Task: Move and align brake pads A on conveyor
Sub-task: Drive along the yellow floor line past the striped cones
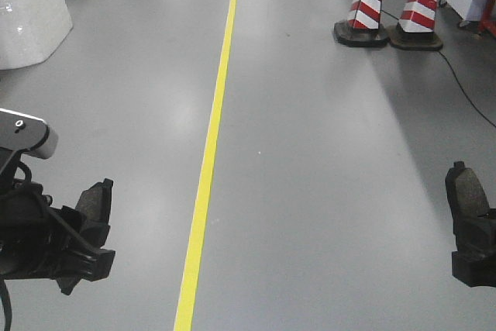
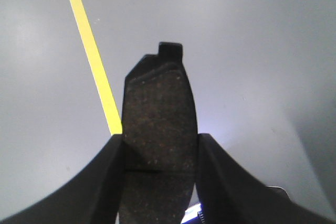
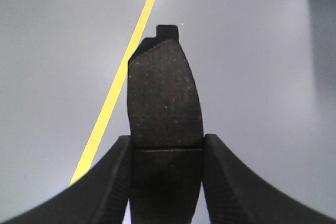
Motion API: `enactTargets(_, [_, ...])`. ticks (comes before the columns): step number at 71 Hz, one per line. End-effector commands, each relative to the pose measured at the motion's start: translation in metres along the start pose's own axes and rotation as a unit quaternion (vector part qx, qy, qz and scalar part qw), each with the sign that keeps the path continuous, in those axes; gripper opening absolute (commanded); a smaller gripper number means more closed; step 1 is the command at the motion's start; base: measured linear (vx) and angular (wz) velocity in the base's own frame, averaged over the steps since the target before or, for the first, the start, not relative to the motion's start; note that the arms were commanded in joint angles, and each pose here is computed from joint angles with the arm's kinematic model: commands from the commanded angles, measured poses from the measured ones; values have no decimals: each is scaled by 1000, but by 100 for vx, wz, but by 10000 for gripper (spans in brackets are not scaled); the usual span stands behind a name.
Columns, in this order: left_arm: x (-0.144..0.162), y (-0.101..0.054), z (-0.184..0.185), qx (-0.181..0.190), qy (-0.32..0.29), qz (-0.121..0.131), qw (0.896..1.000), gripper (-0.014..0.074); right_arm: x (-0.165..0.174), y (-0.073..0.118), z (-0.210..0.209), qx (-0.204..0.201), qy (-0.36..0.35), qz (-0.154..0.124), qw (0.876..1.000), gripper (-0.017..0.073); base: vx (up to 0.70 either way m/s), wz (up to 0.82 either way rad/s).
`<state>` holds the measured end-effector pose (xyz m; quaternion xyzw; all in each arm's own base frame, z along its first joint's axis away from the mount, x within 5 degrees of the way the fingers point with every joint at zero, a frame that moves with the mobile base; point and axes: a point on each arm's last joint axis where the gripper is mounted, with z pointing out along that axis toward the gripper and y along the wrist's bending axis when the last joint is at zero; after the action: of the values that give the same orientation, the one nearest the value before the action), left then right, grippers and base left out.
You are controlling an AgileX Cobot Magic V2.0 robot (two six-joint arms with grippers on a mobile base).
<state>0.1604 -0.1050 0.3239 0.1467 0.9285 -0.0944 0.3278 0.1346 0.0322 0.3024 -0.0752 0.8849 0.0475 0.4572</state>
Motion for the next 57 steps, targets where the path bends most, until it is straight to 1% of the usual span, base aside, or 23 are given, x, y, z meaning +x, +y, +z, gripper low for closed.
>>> enactTargets(1, [-12,-2,-11,16,-53,-3,998,83,-16,1,-6,-4,-59,-8,998,69,63,6])
enactTargets(29, [-12,-2,-11,15,-52,-3,999,83,-16,1,-6,-4,-59,-8,998,69,65,4])
enactTargets(57, [-12,-2,-11,15,-52,-3,999,83,-16,1,-6,-4,-59,-8,998,69,68,-4])
